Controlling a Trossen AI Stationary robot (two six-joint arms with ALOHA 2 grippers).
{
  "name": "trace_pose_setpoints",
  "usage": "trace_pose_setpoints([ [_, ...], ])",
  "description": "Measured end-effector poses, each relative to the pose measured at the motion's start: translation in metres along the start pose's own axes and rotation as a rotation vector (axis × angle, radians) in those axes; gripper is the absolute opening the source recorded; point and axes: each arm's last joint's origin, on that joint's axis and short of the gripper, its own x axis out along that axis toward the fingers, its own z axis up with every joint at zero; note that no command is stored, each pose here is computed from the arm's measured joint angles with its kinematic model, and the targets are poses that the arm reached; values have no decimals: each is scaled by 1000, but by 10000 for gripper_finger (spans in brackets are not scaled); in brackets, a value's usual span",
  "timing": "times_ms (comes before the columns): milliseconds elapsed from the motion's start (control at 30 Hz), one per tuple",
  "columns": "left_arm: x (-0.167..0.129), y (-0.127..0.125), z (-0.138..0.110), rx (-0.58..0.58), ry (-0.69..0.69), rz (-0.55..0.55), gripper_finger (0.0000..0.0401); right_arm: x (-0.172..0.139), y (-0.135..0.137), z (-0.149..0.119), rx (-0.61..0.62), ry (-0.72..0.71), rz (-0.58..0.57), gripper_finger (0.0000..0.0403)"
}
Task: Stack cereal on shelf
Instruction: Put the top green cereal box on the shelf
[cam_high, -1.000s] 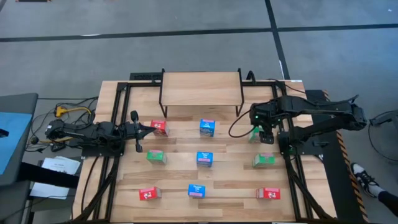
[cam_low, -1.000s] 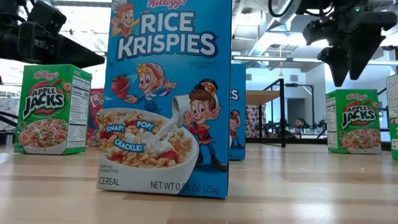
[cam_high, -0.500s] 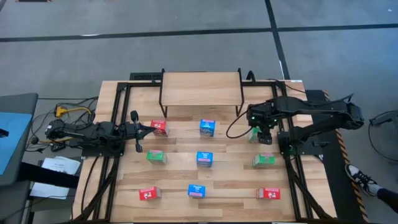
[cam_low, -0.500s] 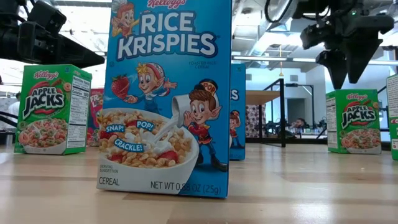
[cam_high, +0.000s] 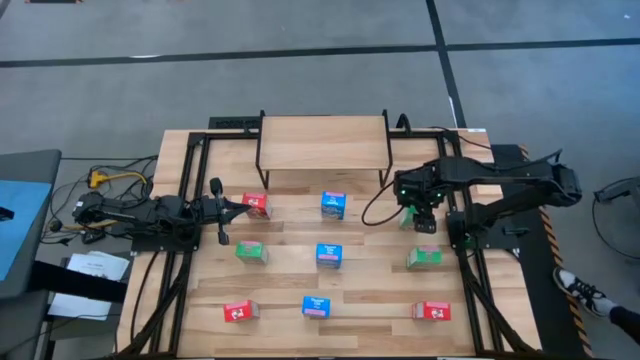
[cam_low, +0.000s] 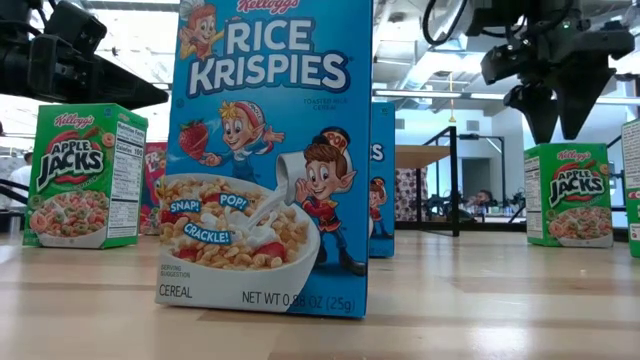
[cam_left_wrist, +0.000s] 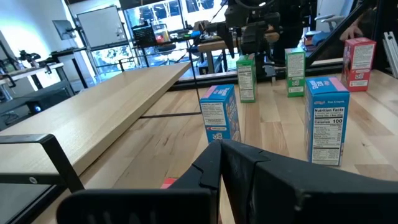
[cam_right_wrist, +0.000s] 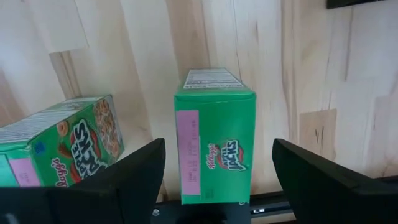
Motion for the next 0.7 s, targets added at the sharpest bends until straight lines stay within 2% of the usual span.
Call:
trace_pose_setpoints([
  [500, 0, 0, 0, 0, 0, 0, 0, 31, 1, 20, -21, 185, -6, 316],
  [700, 0, 0, 0, 0, 0, 0, 0, 33, 1, 21, -22, 203, -7, 276],
])
